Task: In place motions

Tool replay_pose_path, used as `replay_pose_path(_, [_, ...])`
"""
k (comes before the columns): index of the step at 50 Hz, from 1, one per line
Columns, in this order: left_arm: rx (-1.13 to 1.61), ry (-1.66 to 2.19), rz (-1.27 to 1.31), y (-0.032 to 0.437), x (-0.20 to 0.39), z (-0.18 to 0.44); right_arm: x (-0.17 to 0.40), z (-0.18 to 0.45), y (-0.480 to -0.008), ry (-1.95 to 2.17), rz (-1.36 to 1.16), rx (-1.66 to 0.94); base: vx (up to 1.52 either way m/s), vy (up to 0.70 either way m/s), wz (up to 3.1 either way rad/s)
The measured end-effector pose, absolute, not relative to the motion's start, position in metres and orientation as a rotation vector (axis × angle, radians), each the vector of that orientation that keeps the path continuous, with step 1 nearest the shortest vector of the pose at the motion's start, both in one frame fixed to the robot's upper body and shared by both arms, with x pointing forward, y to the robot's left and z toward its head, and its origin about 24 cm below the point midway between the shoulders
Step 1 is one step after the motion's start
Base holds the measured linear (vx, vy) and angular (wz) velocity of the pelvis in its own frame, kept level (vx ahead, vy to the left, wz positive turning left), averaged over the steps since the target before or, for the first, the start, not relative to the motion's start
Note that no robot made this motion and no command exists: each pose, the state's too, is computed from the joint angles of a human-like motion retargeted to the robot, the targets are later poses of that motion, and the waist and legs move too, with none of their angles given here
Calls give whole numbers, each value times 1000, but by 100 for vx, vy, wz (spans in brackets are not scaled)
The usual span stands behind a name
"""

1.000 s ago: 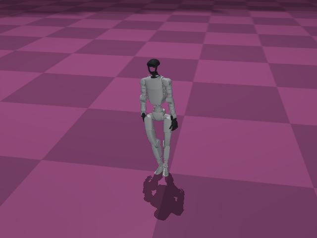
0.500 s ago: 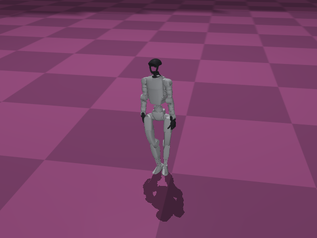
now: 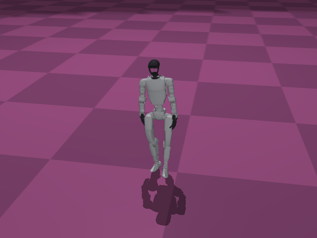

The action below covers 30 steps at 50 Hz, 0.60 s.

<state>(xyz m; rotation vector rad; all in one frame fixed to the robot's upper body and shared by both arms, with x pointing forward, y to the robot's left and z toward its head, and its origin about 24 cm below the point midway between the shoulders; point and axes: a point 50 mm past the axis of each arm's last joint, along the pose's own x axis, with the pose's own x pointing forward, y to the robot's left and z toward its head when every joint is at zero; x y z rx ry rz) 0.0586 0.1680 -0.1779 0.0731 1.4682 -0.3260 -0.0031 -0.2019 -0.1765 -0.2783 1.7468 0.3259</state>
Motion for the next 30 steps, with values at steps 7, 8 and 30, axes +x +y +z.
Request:
replay_pose_path(7, [142, 1397, -378, 168, 78, -175, -22, -171, -226, 1827, 361, -399, 29, -4, 360])
replay_pose_path(8, [157, 1402, -361, 172, 74, -175, -24, -170, -229, 1837, 375, -432, 25, -9, 243])
replay_pose_path(30, [-203, 1725, 347, 182, -75, -173, 66, -175, -190, 1472, 381, -355, 28, -11, 104])
